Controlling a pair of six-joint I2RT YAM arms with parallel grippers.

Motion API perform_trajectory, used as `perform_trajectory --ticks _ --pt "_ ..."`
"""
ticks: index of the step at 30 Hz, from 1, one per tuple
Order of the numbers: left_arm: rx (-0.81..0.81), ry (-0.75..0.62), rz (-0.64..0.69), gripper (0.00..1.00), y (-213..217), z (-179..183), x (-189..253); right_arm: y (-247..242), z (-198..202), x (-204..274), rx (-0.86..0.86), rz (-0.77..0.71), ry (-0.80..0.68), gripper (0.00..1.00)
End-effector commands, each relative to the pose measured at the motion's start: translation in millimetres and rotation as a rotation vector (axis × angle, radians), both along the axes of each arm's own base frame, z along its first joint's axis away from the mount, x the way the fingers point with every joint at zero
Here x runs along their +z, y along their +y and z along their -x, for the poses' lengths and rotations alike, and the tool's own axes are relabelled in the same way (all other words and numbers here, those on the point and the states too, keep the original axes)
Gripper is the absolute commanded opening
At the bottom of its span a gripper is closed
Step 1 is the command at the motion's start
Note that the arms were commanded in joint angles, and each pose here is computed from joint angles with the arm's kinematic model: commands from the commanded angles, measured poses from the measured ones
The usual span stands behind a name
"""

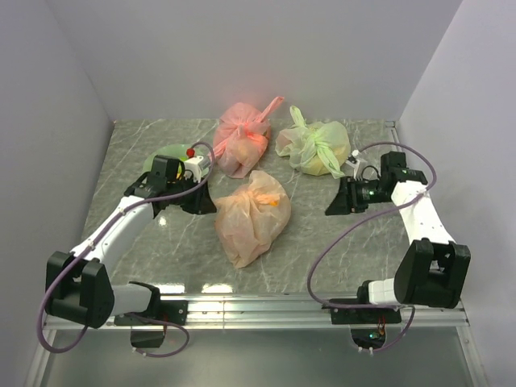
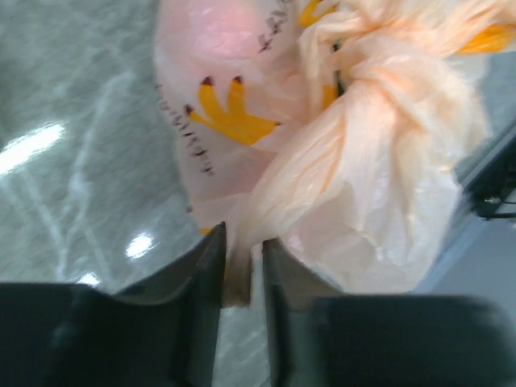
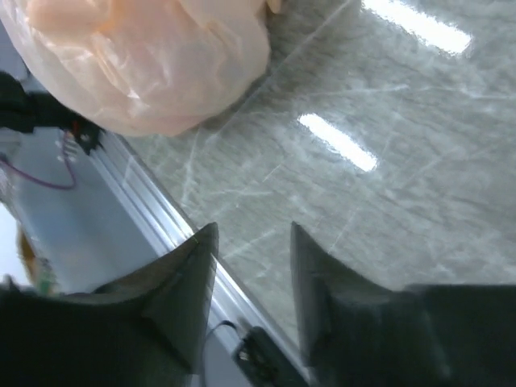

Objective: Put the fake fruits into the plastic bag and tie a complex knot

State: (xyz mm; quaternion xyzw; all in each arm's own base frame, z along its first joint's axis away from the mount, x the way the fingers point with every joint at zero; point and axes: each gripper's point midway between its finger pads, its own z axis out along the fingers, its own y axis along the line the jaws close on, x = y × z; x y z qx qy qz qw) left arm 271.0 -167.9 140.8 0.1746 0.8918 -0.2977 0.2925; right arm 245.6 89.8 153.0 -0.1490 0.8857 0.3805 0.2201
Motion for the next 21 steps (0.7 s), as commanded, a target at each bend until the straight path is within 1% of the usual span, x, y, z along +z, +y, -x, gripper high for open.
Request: perform_trajectory --ticks 1,2,3,5,6,7,8,9,10,11,14,16,17,21 --pt "-0.127 -0.047 0.091 0.32 -22 -2 28 26 -21 36 -0.006 -0.054 -0.099 0.7" --pt "-0.132 -0.044 0.094 0.37 -24 -3 29 31 -24 47 -0.015 -0.051 -0.149 0.73" --pt "-0.131 -0.046 0.099 0.48 -24 -4 30 35 -37 54 -0.053 -0.036 -0.194 0.78" --pt "-0.121 -0.063 0.103 0.6 -25 -8 35 55 -40 66 -0.039 -0.027 -0.26 0.83" --pt "-0.121 -0.072 0.105 0.71 -25 -9 37 58 -50 68 -0.057 0.0 -0.3 0.85" --pt "-0.12 -0.078 0.104 0.74 -25 -10 40 64 -52 72 -0.047 0.012 -0.326 0.86" --pt "-0.117 -0.098 0.099 0.82 -24 -13 45 77 -52 67 -0.011 0.033 -0.321 0.86" --pt "-0.116 -0.11 0.088 0.94 -23 -15 47 81 -54 65 -0.003 0.05 -0.313 0.86" --pt "-0.121 -0.12 0.085 0.96 -23 -16 49 85 -58 69 0.005 0.054 -0.32 0.86" --pt "-0.13 -0.154 0.068 0.99 -21 -19 55 92 -59 64 0.022 0.06 -0.297 0.86" --pt "-0.119 -0.184 0.048 0.99 -17 -21 62 99 -65 60 0.033 0.083 -0.276 0.86" --pt "-0.125 -0.232 0.017 0.99 -13 -25 66 107 -63 59 0.051 0.074 -0.257 0.86" --pt "-0.113 -0.234 0.01 0.99 -11 -27 65 112 -62 56 0.061 0.062 -0.236 0.86" --pt "-0.152 -0.248 0.011 0.99 -12 -24 68 130 -54 45 0.074 0.021 -0.145 0.87"
